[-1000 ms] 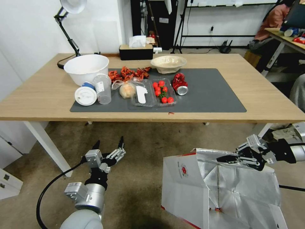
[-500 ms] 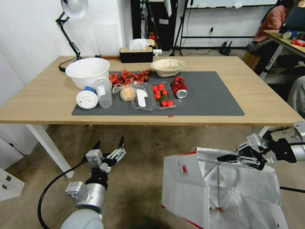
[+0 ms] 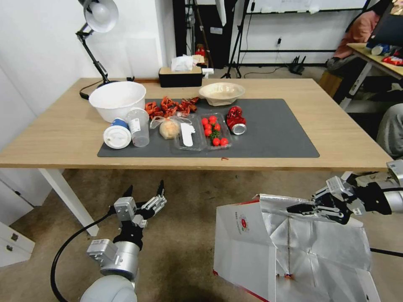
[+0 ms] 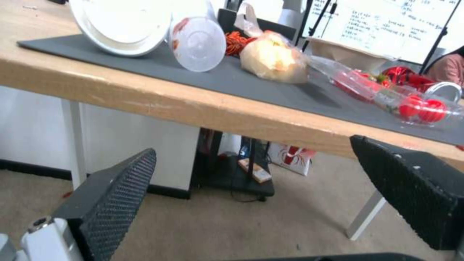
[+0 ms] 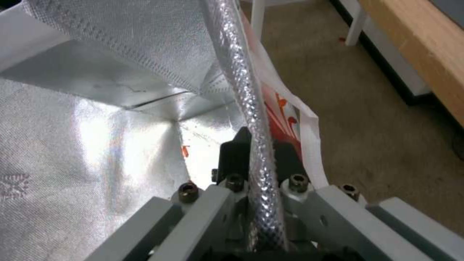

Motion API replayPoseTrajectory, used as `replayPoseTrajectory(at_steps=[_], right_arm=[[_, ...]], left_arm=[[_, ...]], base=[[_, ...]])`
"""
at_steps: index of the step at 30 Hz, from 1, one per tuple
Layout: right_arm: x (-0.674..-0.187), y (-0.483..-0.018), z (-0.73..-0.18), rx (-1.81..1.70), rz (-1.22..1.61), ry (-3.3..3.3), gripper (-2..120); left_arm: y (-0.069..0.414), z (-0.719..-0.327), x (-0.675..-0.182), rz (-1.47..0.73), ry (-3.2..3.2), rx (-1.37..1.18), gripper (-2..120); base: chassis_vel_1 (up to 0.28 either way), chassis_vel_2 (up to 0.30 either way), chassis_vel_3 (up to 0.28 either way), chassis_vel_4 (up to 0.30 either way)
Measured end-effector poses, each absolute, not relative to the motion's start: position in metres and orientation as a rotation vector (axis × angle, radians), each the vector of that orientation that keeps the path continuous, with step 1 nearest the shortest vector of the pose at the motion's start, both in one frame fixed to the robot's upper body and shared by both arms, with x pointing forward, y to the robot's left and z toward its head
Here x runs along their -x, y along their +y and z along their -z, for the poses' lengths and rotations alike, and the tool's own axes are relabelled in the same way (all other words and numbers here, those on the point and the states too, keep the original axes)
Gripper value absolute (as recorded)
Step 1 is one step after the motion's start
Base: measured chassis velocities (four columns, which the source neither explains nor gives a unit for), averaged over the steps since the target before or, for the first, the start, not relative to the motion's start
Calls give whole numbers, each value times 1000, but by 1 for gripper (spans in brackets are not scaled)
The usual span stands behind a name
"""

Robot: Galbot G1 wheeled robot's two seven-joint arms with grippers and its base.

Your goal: Pick up the food delivery bag from the floor and place it on the table.

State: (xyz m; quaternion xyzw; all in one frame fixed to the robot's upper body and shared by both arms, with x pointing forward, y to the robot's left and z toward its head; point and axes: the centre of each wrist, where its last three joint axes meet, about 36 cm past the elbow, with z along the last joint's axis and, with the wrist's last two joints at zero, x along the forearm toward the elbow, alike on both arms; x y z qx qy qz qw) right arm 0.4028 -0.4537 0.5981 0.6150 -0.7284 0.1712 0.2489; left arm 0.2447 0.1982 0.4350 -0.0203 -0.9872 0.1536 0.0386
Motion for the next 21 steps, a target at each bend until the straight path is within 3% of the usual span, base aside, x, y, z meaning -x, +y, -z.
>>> replayPoseTrajectory(at_steps=[21], right_arm=[[-401, -453, -596, -1684, -455, -1986, 0]], left_arm=[[199, -436, -243, -466, -3026, 65, 100]], base=[[0, 0, 0, 0]])
